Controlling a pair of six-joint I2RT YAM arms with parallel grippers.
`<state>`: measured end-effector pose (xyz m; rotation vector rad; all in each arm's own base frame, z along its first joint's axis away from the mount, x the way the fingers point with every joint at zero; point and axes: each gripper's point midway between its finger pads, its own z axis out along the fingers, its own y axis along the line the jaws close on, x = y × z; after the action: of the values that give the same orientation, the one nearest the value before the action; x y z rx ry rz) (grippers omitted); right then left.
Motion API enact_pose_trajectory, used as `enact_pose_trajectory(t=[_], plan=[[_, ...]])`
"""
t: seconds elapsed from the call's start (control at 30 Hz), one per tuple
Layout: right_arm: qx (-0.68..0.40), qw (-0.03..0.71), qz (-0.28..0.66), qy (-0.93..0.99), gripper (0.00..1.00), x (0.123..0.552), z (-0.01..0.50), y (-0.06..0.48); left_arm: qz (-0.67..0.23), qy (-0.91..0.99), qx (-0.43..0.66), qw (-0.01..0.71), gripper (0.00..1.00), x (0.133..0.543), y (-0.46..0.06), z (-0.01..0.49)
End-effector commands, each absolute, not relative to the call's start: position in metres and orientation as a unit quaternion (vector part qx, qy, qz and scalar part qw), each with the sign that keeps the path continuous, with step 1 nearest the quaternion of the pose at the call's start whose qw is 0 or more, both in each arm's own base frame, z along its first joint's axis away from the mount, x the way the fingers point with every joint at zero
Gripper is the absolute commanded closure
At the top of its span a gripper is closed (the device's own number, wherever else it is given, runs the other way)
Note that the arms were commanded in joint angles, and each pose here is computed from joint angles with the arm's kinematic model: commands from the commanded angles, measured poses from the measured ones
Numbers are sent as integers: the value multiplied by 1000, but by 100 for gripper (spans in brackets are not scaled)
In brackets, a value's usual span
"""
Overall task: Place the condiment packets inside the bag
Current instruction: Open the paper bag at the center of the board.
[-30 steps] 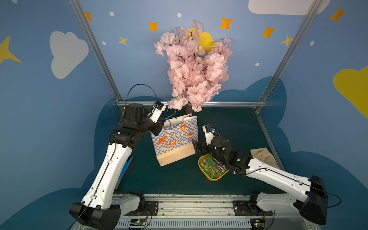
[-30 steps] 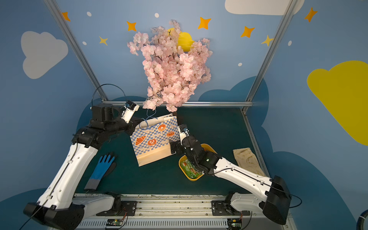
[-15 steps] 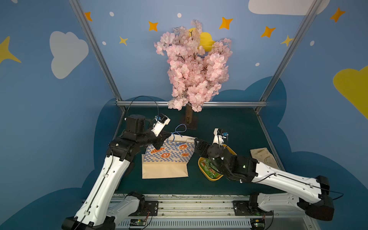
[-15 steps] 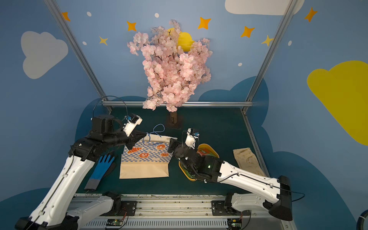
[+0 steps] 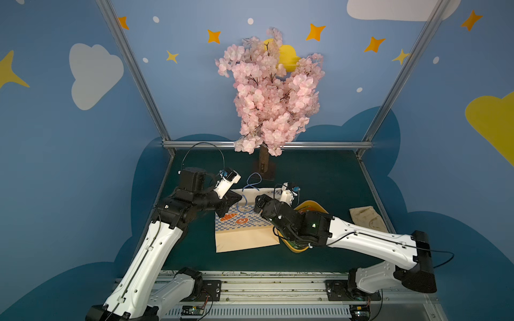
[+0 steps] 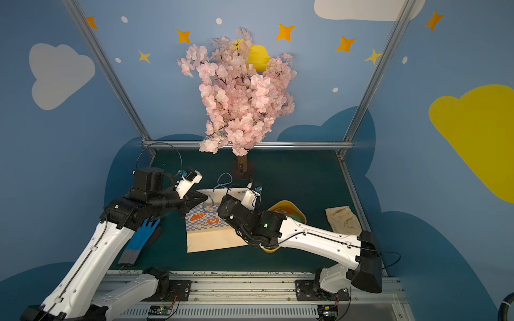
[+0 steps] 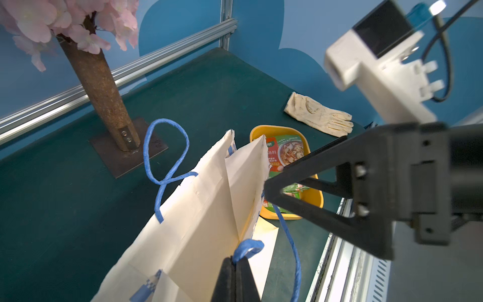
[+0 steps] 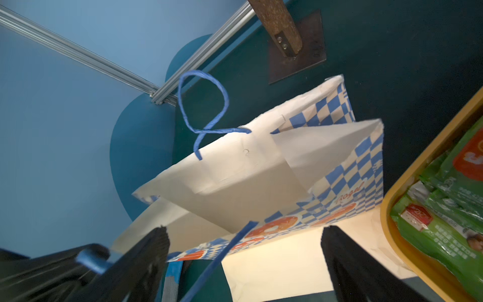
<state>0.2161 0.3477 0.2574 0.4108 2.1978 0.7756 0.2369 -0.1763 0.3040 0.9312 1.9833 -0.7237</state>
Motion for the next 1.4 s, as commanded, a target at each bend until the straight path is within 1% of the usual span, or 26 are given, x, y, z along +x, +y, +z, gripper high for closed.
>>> enact_pose_trajectory(t=[0.0,0.2,0.27,0.53,0.57,0.6,0.67,0.73,0.77,0.8,0.83,0.87,0.9,0.93,0.97,1.0,1.03,1.1,1.17,1.27,1.37], plan=[[188,360,283,869,4,220,243,338,-321,764,397,395,97,218,-185,308],[217,350,269,871,5,230,227,331,-352,747,421,376,97,201,-191,305],[222,348,271,870,8,235,223,333,-366,740,427,368,97,194,-194,304],[212,334,244,885,34,236,200,339,-373,734,435,364,97,190,-196,302],[210,335,243,886,38,235,199,338,-374,733,436,363,97,189,-197,302],[209,336,246,885,46,236,200,338,-376,732,437,362,97,189,-197,302],[205,343,254,881,70,237,205,338,-378,731,438,362,97,189,-198,302],[198,356,261,875,82,239,213,336,-367,738,431,367,96,194,-196,300],[194,365,265,871,86,240,219,335,-349,747,424,375,90,201,-193,299],[188,374,268,868,89,242,225,334,-321,760,415,384,75,210,-187,296],[182,385,271,863,89,244,231,333,-283,777,400,396,54,222,-179,293],[176,395,278,858,90,246,239,333,-242,792,381,412,35,236,-168,294],[169,404,284,853,90,248,246,332,-202,805,357,428,21,249,-156,297],[155,415,290,848,91,250,251,334,-156,819,330,444,10,263,-141,300],[145,424,299,843,91,251,258,334,-129,825,309,456,3,271,-128,306],[135,430,304,839,91,252,261,336,-113,828,290,467,0,277,-118,314],[123,437,312,835,92,253,268,337,-106,830,272,476,0,280,-109,321],[104,451,325,825,91,253,280,341,-105,834,241,485,0,284,-97,334],[79,465,335,816,92,253,292,346,-113,839,227,480,0,283,-94,336],[50,491,341,800,91,254,306,353,-153,850,235,445,0,279,-105,323],[23,516,340,786,91,256,317,362,-197,869,234,388,3,277,-122,306]])
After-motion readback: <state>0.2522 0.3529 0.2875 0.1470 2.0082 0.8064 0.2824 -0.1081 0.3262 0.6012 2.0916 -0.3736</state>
